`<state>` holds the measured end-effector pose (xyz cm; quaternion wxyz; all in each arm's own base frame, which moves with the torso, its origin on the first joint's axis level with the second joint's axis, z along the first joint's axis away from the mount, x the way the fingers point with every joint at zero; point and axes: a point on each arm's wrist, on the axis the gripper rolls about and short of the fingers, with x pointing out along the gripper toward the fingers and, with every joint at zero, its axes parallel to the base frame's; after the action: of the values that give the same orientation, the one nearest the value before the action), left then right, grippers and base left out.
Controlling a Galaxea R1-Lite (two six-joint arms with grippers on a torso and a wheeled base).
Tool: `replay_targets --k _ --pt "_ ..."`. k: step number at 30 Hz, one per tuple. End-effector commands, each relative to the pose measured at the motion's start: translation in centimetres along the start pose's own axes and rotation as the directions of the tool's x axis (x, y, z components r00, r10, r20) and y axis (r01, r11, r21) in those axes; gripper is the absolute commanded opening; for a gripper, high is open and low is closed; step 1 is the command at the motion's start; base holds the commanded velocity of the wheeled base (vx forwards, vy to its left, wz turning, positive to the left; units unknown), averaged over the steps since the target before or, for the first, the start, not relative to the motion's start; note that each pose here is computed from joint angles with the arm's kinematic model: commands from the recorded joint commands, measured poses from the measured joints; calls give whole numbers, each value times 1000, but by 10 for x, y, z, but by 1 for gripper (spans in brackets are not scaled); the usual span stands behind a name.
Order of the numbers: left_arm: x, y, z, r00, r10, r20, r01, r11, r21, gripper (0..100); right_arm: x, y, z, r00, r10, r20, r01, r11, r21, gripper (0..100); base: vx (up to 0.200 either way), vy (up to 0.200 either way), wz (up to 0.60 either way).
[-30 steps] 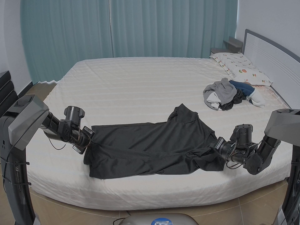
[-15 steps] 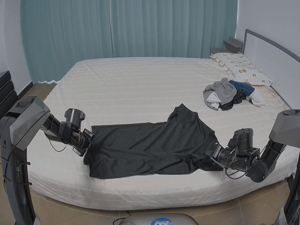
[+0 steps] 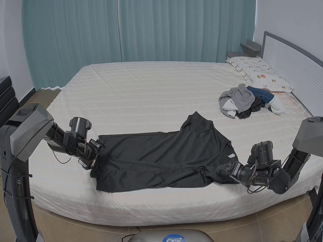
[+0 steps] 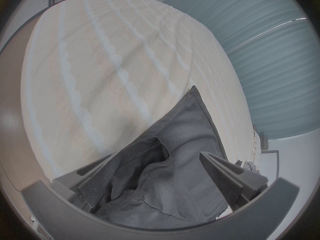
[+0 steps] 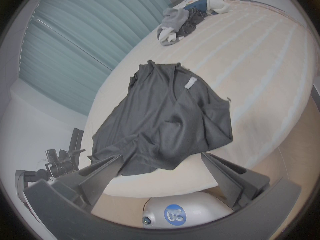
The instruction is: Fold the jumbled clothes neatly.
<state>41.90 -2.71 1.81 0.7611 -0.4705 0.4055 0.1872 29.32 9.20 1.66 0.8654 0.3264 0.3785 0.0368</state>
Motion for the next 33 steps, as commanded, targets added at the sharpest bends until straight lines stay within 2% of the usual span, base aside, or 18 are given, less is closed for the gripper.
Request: replay_targets --k 1,7,9,15,16,19,25,26,31,33 --pt "-14 -2 8 1000 -25 10 25 1000 -14 100 -19 5 25 995 38 96 -40 999 20 100 0 0 0" --pt "-31 3 6 999 -38 -24 38 999 1 100 -26 -7 55 981 24 192 -38 997 71 100 0 0 0" --pt "-36 5 3 998 -44 -50 45 999 21 100 -23 -12 58 982 20 190 -36 996 83 100 0 0 0" --pt "-45 19 -8 982 -59 -181 89 983 163 100 -15 -21 60 989 52 140 -68 991 112 100 0 0 0" --pt "-45 19 -8 982 -59 -181 89 983 163 100 -15 -21 60 989 52 140 -68 991 112 100 0 0 0" --pt "-37 20 -11 978 -51 -202 100 966 239 100 -10 -24 58 991 64 116 -80 987 136 100 0 0 0" --pt "-25 22 -20 975 -38 -219 110 939 325 100 -5 -25 55 990 78 113 -93 987 130 100 0 0 0" --pt "-16 22 -24 977 -53 -208 127 925 358 100 -3 -27 53 992 74 104 -88 987 131 100 0 0 0" --pt "-9 19 -25 977 -116 -181 177 913 367 100 1 -28 51 993 68 93 -81 988 133 100 0 0 0" --pt "-10 18 -23 977 -121 -176 177 920 349 100 1 -28 51 993 72 98 -85 988 131 100 0 0 0"
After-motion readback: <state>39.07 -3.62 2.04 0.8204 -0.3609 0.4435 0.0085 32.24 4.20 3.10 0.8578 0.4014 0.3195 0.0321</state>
